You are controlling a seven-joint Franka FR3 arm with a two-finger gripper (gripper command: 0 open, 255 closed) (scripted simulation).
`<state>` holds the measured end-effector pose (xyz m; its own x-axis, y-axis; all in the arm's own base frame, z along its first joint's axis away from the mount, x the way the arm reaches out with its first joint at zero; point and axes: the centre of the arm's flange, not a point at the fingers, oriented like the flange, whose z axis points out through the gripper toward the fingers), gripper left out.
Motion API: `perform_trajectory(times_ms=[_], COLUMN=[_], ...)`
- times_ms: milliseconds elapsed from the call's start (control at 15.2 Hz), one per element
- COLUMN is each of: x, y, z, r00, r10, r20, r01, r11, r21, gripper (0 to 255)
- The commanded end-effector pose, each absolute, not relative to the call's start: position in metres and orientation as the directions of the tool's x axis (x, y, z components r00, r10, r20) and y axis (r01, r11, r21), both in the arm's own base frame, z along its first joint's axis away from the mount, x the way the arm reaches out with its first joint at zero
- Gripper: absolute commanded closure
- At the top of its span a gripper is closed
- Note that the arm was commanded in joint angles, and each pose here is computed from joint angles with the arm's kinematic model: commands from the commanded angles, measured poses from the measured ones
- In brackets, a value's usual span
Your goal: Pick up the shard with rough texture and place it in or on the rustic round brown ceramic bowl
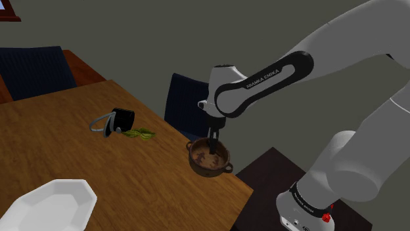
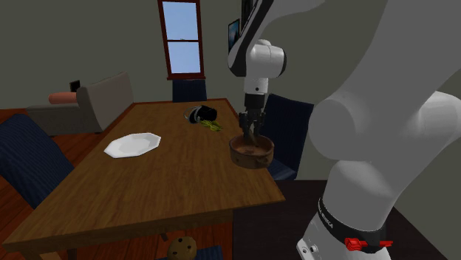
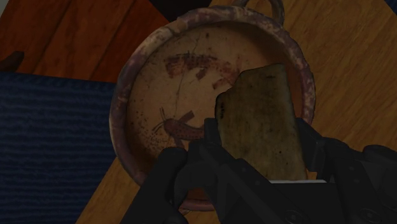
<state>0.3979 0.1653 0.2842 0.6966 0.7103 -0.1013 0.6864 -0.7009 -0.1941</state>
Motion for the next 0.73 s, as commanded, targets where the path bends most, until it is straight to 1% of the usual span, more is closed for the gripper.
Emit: perform_trajectory(times_ms=[0, 396, 462, 660], x=[0.3975, 0.3975, 0.3975, 0.3975], y=[0.1653, 0.1653, 0.1653, 0.1653], z=[0.2807, 0.2807, 0.2807, 0.2807], r00=[0.697, 0.697, 0.697, 0.697], r10=[0.710, 0.710, 0.710, 0.710], r20=[-0.101, -0.101, -0.101, -0.101], r01=[0.687, 0.687, 0.687, 0.687], r11=[-0.701, -0.701, -0.701, -0.701], r21=[-0.194, -0.194, -0.194, -0.194], gripper=[255, 255, 0, 0])
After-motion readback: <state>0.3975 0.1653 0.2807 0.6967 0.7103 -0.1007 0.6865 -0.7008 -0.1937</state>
